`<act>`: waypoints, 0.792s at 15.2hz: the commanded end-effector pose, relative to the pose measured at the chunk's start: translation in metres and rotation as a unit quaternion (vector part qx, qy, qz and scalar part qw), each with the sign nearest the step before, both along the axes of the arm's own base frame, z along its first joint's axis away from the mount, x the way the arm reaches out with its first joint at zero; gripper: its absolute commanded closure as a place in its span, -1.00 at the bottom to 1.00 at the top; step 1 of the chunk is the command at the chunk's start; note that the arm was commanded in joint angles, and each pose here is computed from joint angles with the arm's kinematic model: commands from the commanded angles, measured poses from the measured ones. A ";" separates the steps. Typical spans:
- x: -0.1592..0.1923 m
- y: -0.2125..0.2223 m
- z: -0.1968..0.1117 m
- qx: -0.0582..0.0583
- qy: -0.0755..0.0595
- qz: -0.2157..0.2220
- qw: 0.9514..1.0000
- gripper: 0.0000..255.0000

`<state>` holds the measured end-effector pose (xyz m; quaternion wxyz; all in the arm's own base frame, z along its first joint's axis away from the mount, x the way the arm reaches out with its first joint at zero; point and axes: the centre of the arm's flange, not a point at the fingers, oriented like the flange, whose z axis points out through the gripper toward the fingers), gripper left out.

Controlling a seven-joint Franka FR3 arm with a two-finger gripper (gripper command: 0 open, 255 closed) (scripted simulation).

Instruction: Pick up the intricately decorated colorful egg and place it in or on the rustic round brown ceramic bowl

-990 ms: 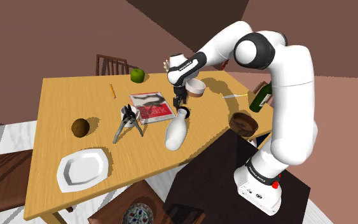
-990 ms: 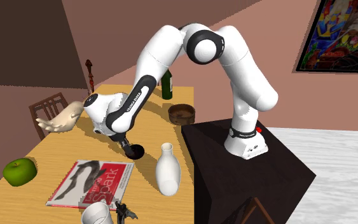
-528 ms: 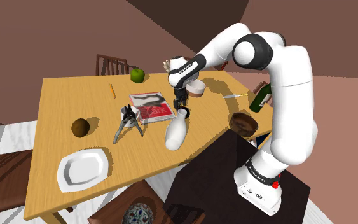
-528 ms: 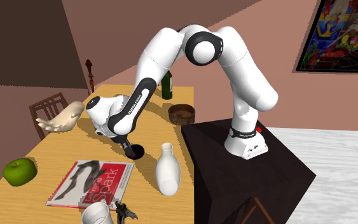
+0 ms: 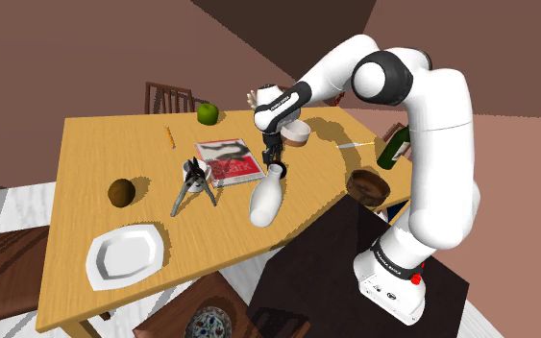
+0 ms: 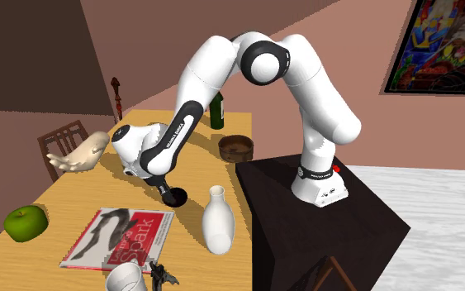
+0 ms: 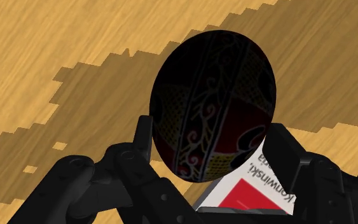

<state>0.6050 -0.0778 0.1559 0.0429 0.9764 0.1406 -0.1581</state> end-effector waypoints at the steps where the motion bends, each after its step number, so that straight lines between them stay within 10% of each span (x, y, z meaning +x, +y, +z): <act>1: -0.001 -0.001 -0.001 0.000 0.002 0.000 1.000 1.00; 12: -0.001 0.000 0.041 0.000 0.002 0.000 1.000 1.00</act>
